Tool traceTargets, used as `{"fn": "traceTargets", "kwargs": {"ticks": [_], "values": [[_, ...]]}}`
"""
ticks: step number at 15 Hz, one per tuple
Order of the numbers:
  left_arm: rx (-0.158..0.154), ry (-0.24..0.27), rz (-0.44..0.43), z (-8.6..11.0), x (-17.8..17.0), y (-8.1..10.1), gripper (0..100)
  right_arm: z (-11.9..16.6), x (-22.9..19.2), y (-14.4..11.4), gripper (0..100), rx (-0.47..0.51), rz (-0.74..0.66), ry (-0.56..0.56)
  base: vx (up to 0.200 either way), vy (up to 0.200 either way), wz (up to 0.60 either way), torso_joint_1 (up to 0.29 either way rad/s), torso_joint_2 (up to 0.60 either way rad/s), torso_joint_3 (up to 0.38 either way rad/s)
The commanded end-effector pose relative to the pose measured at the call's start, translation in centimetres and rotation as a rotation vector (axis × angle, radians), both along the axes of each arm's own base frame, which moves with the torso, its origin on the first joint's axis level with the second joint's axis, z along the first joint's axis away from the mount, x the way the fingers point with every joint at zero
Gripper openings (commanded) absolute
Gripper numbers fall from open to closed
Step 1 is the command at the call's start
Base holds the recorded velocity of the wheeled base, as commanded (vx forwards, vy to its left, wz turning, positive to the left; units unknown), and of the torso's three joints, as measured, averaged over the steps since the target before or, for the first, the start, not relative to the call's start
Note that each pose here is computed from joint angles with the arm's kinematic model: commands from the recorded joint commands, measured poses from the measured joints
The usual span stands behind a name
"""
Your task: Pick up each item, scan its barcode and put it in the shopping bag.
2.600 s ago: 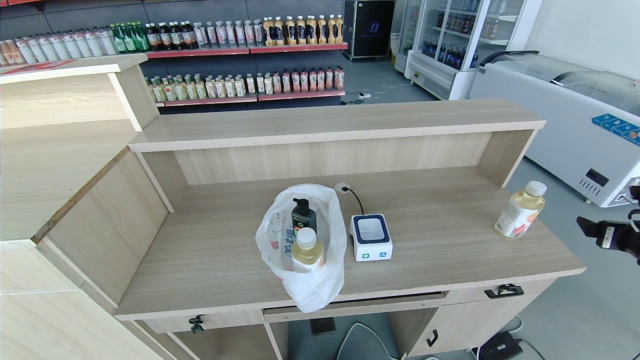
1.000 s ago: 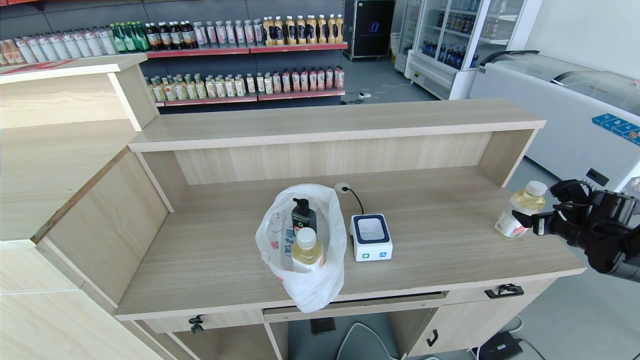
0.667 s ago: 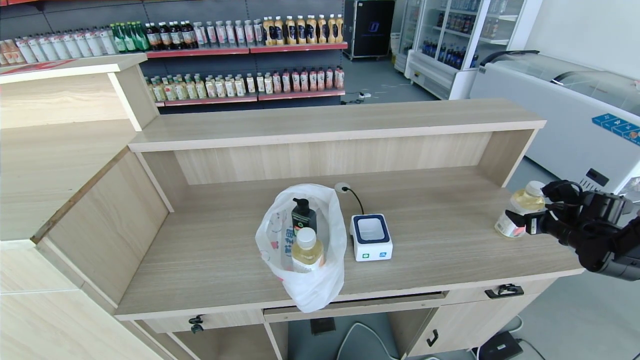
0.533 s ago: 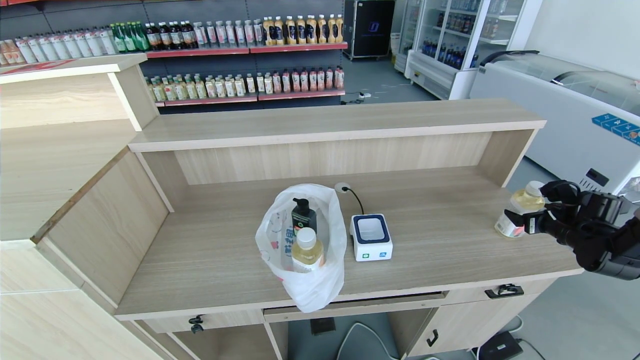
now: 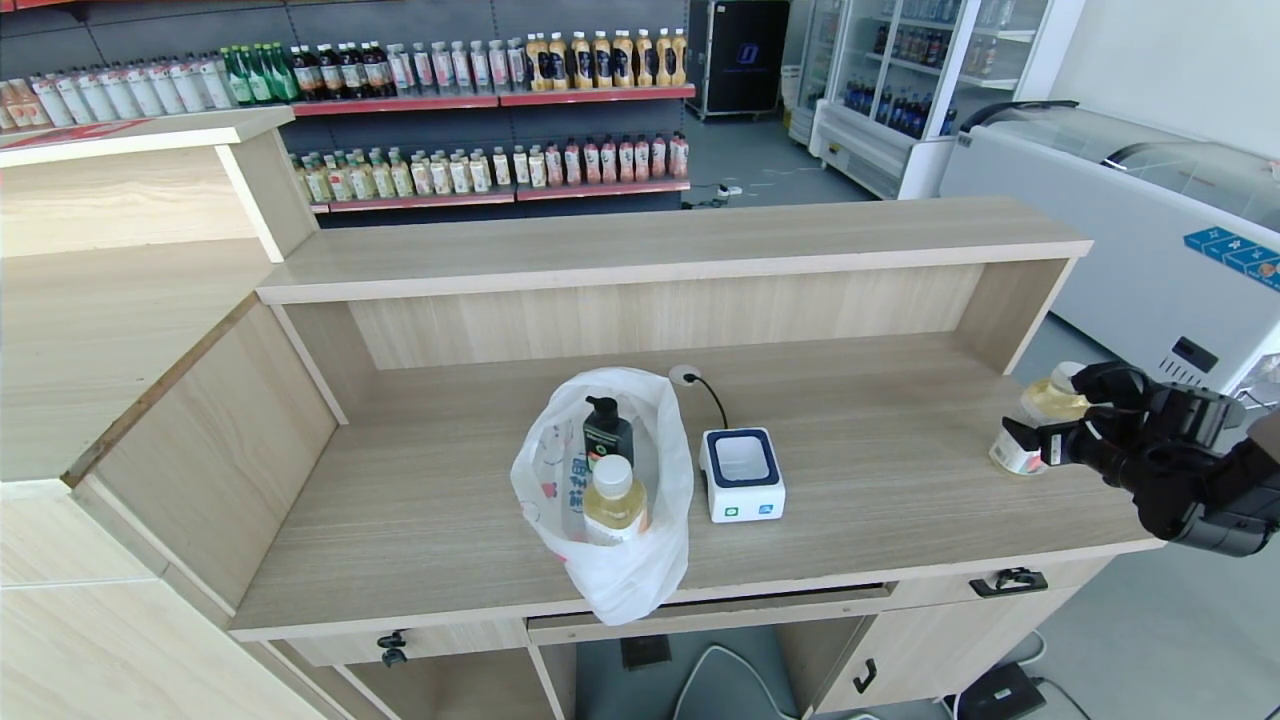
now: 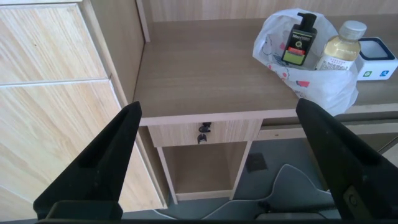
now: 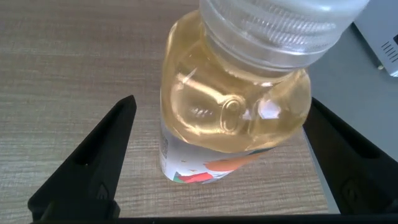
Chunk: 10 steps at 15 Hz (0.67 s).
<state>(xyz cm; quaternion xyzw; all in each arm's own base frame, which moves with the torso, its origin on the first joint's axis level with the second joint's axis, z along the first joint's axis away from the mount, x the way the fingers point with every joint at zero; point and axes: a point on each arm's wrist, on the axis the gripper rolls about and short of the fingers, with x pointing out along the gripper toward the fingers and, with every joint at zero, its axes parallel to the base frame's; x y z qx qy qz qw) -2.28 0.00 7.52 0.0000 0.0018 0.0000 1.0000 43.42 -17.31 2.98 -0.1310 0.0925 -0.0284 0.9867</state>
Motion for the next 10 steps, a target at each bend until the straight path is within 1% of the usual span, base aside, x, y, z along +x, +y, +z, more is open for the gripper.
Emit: {"fn": "traceTargets", "kwargs": {"ticks": [1,5,10], "values": [[0.0,-0.001,0.0,0.0,0.0,0.0,100,-0.6,0.3,0.3,100,0.001,0.008,0.004,0.0,0.0,0.0,0.0,0.0,0.0],[0.0,-0.001,0.0,0.0,0.0,0.0,100,-0.9,0.9,1.0,100,-0.009,0.03,-0.003,0.0,0.0,0.0,0.0,0.0,0.0],[0.0,-0.001,0.0,0.0,0.0,0.0,100,-1.5,1.4,1.2,100,-0.012,0.036,-0.003,0.0,0.0,0.0,0.0,0.0,0.0]]}}
